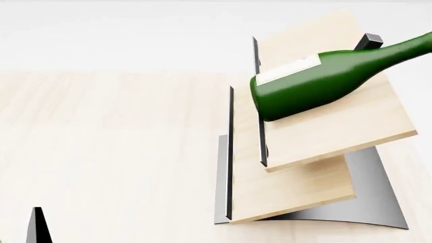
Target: Put the wine bottle on the wine rack.
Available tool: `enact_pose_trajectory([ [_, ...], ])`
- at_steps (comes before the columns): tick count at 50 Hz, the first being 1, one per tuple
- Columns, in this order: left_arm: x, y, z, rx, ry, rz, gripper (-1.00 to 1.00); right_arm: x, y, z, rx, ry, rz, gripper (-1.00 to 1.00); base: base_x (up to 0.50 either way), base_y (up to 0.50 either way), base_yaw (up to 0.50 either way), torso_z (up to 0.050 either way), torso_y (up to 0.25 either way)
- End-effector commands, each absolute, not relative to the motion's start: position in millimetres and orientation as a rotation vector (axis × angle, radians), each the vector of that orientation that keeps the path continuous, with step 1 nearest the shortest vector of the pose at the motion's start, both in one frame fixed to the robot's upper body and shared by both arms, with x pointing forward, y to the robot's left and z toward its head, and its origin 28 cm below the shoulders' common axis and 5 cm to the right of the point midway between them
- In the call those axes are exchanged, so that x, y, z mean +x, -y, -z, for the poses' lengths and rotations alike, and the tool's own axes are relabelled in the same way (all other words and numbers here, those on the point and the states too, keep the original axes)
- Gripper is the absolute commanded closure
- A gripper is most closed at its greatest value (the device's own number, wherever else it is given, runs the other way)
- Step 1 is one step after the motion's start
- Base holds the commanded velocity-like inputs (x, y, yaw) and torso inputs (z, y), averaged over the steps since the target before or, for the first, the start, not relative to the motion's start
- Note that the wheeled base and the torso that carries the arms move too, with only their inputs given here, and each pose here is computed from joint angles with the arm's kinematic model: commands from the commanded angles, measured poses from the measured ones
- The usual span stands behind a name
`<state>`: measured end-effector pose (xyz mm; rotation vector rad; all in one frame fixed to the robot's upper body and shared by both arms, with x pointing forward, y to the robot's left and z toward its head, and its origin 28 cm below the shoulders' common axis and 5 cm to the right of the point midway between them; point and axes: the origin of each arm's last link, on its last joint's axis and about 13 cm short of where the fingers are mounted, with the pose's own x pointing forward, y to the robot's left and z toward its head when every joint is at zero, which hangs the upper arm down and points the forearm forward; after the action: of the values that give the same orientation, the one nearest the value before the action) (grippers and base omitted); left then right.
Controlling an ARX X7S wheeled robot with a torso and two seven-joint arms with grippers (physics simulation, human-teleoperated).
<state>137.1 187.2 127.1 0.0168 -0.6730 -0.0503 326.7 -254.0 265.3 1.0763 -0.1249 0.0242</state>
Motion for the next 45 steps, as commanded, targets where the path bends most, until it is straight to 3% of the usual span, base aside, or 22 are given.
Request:
enact_pose_trajectory([
  [1, 136.9, -187.0, -127.1, 0.018, 0.674, 0.050, -1.00, 316.9, 262.2, -268.2, 1.072, 0.154, -0.005, -1.00, 0.00, 0.00, 0.00, 0.000, 0.000],
  [23, 137.7, -186.6, -126.0, 0.021, 0.672, 0.053, -1.00, 279.8, 262.3, -255.7, 1.020, 0.334, 0.009, -1.00, 0.00, 0.00, 0.00, 0.000, 0.000],
  [30, 137.7, -186.6, -125.7, 0.021, 0.671, 0.053, -1.00, 267.2, 258.8, -252.0, 0.824, 0.527, 0.160, -1.00, 0.00, 0.00, 0.00, 0.000, 0.000],
  [41, 137.5, -186.6, -125.5, 0.022, 0.671, 0.052, -1.00, 251.2, 247.6, -235.8, 0.739, 0.699, 0.171, -1.00, 0.00, 0.00, 0.00, 0.000, 0.000],
  [45, 137.7, -186.6, -125.5, 0.022, 0.670, 0.051, -1.00, 247.7, 240.6, -225.4, 0.593, 0.730, 0.211, -1.00, 0.00, 0.00, 0.00, 0.000, 0.000],
])
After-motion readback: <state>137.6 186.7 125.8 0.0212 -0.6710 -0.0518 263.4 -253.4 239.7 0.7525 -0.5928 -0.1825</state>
